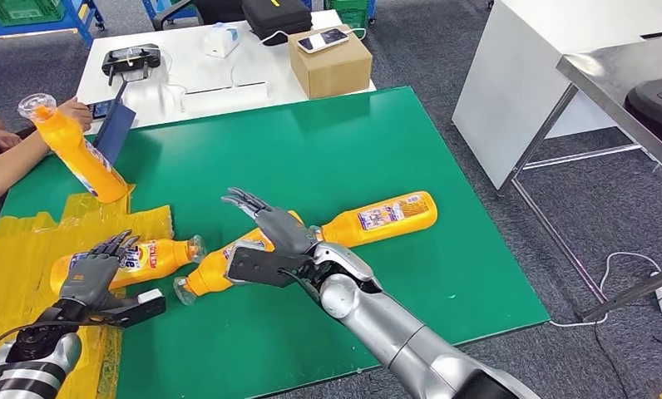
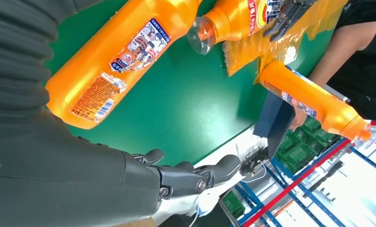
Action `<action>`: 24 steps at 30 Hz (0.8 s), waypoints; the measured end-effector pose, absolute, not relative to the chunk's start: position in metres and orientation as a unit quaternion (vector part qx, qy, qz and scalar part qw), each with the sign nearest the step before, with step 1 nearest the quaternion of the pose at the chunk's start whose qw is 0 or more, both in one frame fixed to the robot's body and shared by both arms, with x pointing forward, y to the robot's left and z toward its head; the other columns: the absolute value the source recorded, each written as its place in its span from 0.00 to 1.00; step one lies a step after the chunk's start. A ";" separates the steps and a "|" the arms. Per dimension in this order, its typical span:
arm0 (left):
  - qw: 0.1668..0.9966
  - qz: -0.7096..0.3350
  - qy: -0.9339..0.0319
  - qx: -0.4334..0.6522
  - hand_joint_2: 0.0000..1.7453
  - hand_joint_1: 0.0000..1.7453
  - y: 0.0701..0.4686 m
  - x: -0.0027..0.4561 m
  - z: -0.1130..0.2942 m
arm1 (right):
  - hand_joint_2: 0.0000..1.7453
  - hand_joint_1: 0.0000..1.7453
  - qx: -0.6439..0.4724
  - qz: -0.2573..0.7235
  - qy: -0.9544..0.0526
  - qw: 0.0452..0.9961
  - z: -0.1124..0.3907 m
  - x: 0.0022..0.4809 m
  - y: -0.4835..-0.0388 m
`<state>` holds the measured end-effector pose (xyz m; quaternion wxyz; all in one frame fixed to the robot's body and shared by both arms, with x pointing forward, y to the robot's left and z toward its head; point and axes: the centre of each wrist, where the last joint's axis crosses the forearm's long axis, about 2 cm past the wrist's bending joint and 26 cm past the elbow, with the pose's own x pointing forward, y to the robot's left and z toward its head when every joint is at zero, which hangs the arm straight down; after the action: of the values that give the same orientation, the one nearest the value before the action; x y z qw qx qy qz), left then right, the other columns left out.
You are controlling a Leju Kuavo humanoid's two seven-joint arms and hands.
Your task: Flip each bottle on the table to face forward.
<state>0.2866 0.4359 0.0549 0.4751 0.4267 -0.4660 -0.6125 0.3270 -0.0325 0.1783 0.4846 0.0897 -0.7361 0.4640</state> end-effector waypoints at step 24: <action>0.546 -0.187 -0.815 0.057 0.00 0.00 0.450 0.325 0.109 | 1.00 0.00 0.056 0.634 -0.592 0.496 0.177 0.383 -0.045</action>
<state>0.3254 0.4504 0.1089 0.5457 0.0568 -0.8149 -0.1870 0.3830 -0.0453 0.1768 0.4956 0.0559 -0.5915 0.6335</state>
